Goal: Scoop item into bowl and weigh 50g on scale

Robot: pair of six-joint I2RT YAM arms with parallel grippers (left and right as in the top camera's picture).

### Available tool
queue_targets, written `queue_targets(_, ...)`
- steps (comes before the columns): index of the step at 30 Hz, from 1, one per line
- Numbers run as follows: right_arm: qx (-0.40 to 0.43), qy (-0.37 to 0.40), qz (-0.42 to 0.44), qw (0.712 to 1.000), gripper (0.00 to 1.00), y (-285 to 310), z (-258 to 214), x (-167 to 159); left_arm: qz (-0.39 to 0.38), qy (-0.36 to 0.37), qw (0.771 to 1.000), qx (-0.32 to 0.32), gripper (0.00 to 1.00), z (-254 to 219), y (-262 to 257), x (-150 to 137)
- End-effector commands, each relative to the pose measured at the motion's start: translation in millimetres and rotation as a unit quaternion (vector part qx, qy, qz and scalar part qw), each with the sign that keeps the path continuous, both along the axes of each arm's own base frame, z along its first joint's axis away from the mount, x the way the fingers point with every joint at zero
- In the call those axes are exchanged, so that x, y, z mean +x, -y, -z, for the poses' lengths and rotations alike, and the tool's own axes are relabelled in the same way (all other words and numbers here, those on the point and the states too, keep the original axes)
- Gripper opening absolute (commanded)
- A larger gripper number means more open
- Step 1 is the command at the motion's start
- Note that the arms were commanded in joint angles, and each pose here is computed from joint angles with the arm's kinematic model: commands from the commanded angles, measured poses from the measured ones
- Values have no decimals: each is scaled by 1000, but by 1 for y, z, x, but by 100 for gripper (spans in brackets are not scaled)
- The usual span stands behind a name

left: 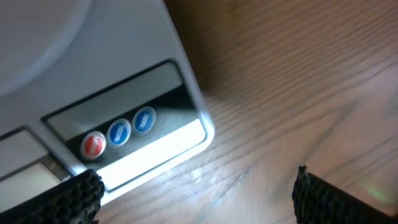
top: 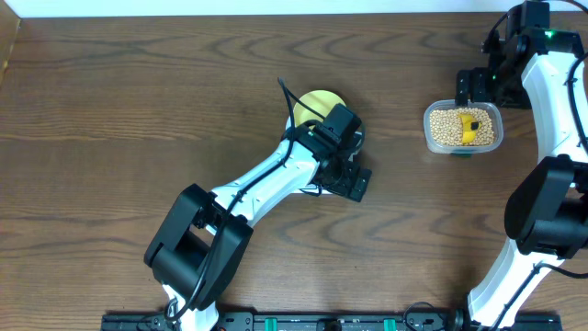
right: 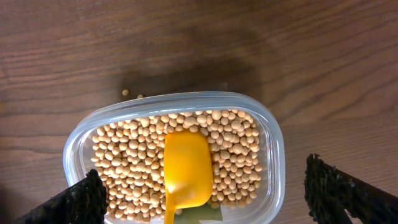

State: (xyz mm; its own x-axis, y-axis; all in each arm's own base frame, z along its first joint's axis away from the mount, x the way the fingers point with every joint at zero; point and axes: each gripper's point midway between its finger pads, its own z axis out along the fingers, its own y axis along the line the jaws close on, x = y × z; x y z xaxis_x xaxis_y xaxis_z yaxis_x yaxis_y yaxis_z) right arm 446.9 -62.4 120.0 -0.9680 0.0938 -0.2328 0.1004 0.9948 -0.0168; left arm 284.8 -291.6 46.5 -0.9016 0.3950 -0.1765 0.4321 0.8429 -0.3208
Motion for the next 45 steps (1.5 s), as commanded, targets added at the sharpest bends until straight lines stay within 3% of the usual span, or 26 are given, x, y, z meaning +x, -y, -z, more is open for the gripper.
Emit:
queue_targets(1,-5,3,0,1000,99,2,-2,3,23,32,999,6,98,-9,2,13)
queue_targets(5,-5,3,0,1000,99,2,-2,3,45,60,997,7,98,-8,6,21)
queue_targets(15,-5,3,0,1000,99,2,-2,3,35,49,998,15,98,1,5,20)
queue_targets(22,-5,3,0,1000,99,2,-2,3,-15,51,998,35,98,7,2,27)
queue_targets(29,-5,3,0,1000,99,2,-2,3,12,-4,1000,-6,98,-5,15,7)
queue_targets(45,-5,3,0,1000,99,2,-2,3,49,-24,998,21,98,-6,4,-8)
